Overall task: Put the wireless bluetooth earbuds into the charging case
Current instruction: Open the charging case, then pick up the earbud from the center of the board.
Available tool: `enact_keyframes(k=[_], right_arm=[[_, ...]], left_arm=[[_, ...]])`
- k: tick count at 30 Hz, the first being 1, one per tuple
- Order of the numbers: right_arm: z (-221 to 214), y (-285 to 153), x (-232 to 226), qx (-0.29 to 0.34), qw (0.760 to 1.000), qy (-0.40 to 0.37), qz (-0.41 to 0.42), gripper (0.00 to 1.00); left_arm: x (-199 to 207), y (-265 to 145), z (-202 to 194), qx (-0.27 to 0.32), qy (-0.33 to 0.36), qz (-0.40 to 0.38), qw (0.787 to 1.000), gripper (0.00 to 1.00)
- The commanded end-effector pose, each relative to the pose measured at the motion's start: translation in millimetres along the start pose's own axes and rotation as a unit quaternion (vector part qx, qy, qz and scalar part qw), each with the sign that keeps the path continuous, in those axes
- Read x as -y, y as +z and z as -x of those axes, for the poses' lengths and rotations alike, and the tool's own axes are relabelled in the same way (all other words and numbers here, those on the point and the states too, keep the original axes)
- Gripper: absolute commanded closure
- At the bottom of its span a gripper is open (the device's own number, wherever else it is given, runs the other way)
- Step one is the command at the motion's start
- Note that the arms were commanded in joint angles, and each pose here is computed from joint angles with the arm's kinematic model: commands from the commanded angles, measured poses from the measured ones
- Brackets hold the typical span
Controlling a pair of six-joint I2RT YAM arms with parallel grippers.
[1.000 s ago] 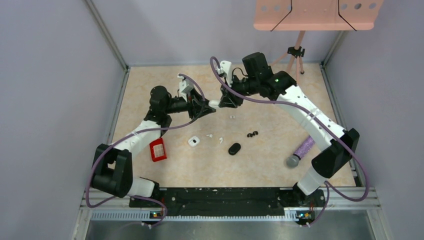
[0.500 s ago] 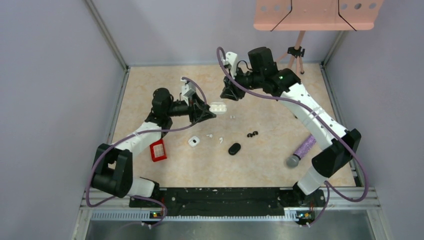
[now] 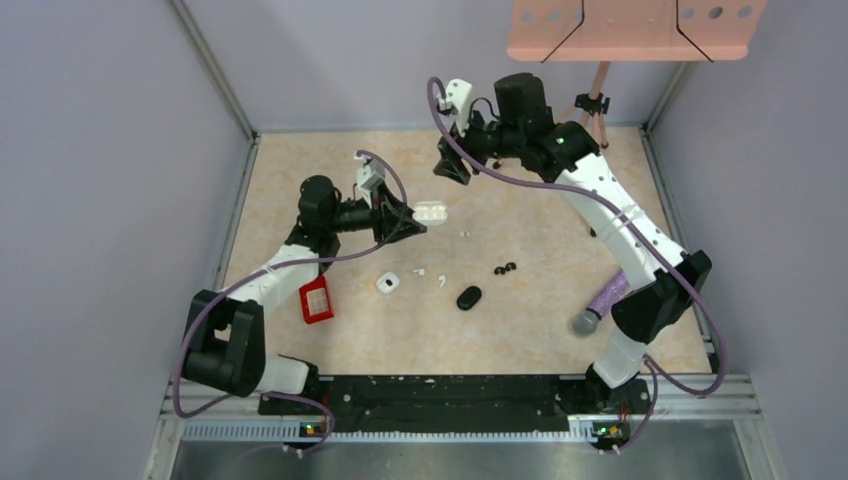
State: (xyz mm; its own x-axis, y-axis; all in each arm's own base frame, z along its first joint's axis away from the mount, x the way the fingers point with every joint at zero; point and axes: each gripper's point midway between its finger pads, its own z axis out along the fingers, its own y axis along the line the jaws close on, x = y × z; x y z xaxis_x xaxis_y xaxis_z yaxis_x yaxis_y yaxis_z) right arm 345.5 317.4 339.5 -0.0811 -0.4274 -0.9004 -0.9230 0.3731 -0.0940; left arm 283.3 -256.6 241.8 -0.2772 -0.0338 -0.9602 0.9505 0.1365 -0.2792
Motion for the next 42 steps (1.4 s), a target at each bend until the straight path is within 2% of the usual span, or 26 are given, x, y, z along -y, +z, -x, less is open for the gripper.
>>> enact_keyframes(k=[1, 6, 8, 11, 16, 19, 22, 25, 28, 34, 42], right_arm=[[21, 5, 56, 0.003, 0.99, -0.112, -0.09, 0.36], [47, 18, 81, -0.007, 0.965, -0.234, -0.118, 0.23], [38, 19, 77, -0.046, 0.955, -0.276, -0.094, 0.22], [7, 21, 50, -0.122, 0.925, -0.359, -0.029, 0.22], [-4, 24, 38, -0.15, 0.922, -0.351, -0.064, 0.21], [11, 18, 35, -0.101, 0.948, -0.293, -0.073, 0.21], [30, 3, 32, -0.013, 0.987, -0.156, -0.047, 0.21], [30, -12, 30, 0.032, 0.998, -0.044, -0.013, 0.23], [-17, -5, 18, 0.006, 1.0, -0.009, 0.016, 0.25], [-105, 28, 24, -0.071, 0.997, 0.039, -0.005, 0.26], [-166, 63, 56, -0.131, 0.988, 0.086, 0.009, 0.61]], left_arm=[[-8, -23, 14, 0.019, -0.007, 0.043, 0.999, 1.0], [-34, -52, 14, 0.023, -0.043, 0.113, 0.992, 1.0], [-41, -61, 12, 0.006, -0.046, 0.133, 0.99, 1.0], [-45, -69, 8, -0.018, -0.052, 0.141, 0.988, 1.0], [-52, -72, 16, -0.015, -0.044, 0.148, 0.988, 1.0], [-50, -73, 22, -0.007, -0.022, 0.152, 0.988, 1.0], [-44, -73, 28, 0.003, 0.001, 0.143, 0.99, 1.0], [-40, -72, 26, 0.003, 0.01, 0.132, 0.991, 1.0], [-31, -73, 27, 0.005, 0.016, 0.129, 0.992, 1.0], [-10, -82, 18, 0.002, 0.007, 0.136, 0.991, 1.0], [9, -88, 1, -0.01, -0.007, 0.138, 0.99, 1.0]])
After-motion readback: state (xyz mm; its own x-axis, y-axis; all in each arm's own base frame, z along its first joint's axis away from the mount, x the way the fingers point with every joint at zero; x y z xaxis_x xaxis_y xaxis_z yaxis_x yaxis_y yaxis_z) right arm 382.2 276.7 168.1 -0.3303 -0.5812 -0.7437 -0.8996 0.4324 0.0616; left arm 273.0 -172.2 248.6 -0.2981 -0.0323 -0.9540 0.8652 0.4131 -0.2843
